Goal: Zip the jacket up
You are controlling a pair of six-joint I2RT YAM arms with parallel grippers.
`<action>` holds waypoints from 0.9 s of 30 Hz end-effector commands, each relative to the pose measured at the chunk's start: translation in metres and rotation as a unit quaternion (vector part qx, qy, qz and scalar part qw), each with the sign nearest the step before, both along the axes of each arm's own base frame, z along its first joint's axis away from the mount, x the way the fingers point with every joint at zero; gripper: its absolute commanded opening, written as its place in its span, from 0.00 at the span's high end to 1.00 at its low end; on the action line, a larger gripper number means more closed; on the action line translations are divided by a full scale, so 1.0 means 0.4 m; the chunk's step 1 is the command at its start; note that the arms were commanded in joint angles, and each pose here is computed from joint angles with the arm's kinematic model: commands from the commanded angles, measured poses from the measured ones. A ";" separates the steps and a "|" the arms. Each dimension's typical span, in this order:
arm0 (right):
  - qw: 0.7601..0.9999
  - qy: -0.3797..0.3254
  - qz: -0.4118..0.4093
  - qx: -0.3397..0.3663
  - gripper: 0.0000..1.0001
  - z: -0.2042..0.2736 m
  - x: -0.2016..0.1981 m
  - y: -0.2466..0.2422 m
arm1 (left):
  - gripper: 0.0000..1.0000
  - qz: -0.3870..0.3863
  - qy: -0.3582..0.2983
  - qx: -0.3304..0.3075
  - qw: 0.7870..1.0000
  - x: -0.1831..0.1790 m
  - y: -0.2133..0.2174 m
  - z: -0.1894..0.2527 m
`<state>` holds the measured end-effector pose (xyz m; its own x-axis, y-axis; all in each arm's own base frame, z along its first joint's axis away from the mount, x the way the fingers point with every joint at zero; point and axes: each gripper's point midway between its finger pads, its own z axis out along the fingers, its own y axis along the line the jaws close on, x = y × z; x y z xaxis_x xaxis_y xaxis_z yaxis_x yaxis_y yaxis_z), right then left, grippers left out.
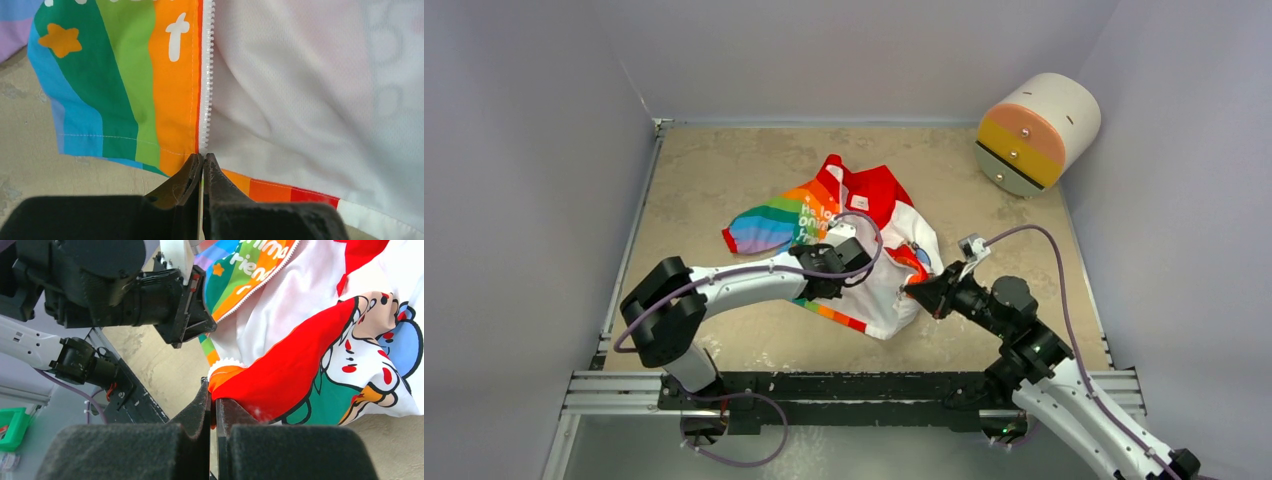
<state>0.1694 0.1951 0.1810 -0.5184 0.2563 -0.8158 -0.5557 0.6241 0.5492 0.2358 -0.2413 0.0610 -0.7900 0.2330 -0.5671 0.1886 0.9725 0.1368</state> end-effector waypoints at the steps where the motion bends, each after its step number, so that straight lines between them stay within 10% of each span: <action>1: 1.000 -0.011 -0.009 0.011 1.00 0.021 0.028 0.011 | 1.00 0.000 0.005 -0.005 1.000 -0.038 0.017 0.007; 27: 0.998 0.057 0.020 -0.008 1.00 -0.123 0.111 0.107 | 1.00 -0.029 0.094 -0.083 0.992 -0.259 0.024 -0.099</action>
<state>0.2063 0.2351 0.1209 -0.6502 0.1854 -0.7368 -0.4982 0.6281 0.5977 0.1428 -0.2210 0.0212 -0.8625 0.2382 -0.4465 0.2588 0.9658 0.0153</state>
